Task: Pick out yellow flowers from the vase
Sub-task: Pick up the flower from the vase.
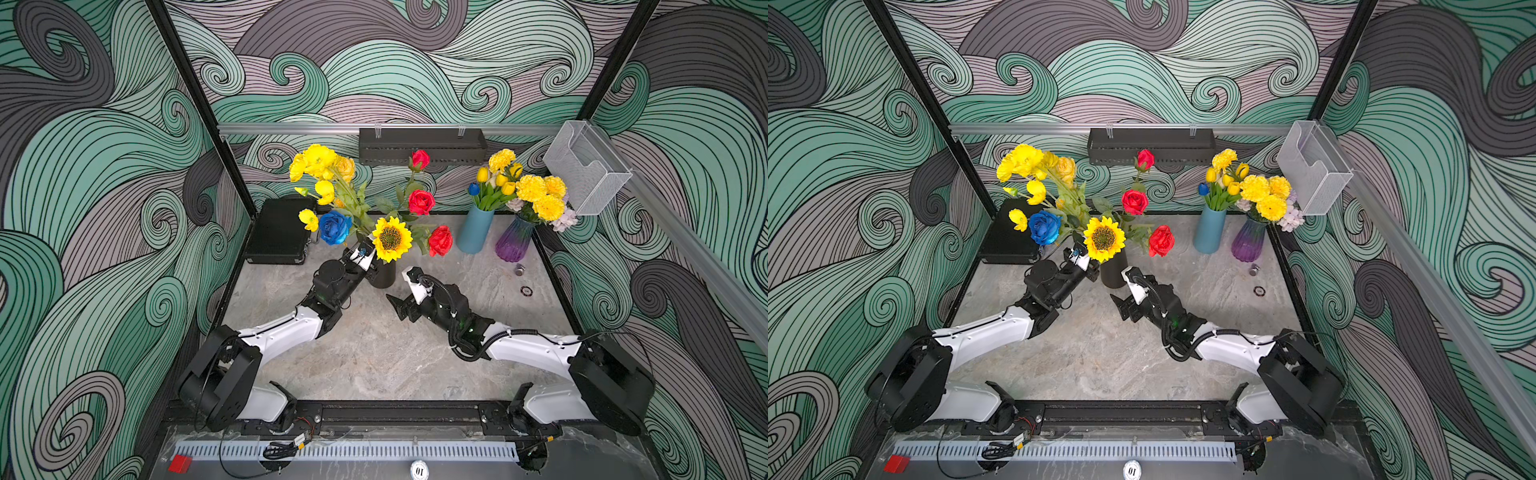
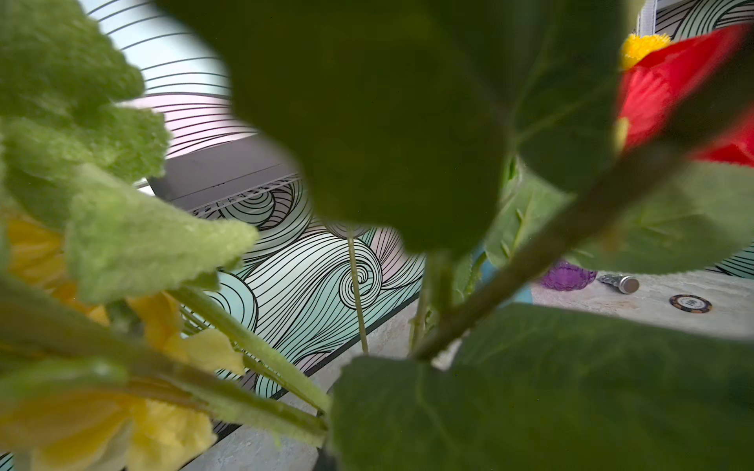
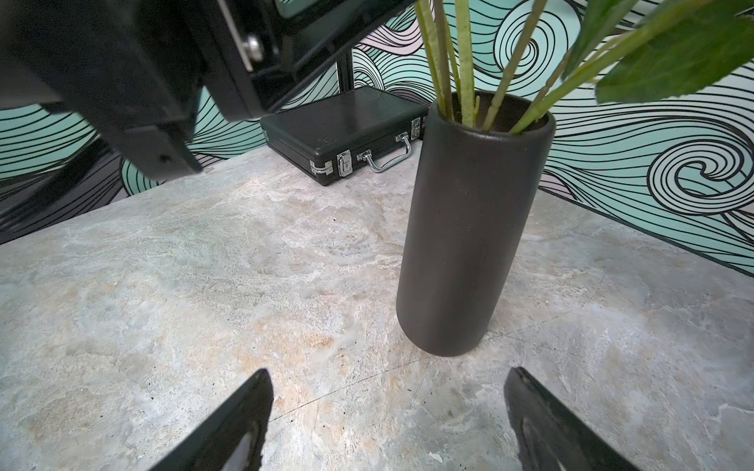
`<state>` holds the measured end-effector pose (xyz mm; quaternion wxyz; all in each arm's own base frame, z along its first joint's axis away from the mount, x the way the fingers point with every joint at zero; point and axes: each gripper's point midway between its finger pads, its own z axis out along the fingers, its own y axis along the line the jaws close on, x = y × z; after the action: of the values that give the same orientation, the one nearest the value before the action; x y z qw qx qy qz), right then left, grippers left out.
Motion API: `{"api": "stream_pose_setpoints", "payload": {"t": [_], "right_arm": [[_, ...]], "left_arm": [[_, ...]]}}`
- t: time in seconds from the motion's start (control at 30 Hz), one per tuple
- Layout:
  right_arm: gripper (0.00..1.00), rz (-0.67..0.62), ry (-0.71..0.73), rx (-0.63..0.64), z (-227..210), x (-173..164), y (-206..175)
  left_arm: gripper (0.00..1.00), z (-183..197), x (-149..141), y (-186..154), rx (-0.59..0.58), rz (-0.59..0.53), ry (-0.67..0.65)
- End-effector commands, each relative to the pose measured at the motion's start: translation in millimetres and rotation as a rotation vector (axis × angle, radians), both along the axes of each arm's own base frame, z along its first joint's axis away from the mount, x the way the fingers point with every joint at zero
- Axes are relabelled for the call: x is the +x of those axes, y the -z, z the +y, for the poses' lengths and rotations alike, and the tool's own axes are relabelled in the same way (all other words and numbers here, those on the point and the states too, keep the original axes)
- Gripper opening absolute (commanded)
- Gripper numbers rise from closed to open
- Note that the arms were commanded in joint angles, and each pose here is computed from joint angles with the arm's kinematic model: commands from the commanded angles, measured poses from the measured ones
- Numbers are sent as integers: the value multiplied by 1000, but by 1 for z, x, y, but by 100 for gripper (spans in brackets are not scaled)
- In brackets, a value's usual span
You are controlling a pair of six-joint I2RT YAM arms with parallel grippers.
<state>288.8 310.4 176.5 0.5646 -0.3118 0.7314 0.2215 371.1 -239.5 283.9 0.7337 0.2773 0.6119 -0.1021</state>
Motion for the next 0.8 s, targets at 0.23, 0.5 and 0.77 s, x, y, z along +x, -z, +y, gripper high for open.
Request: {"api": "stream_pose_setpoints", "payload": {"t": [0.23, 0.5, 0.77], "right_arm": [[87, -16, -1, 16, 1, -2, -8], [87, -21, 15, 6, -2, 0, -10], [88, -32, 34, -2, -5, 3, -15]], "left_arm": [[7, -2, -5, -29, -19, -39, 18], [6, -2, -16, -46, -41, -53, 47], [5, -2, -25, -59, -53, -59, 64]]}}
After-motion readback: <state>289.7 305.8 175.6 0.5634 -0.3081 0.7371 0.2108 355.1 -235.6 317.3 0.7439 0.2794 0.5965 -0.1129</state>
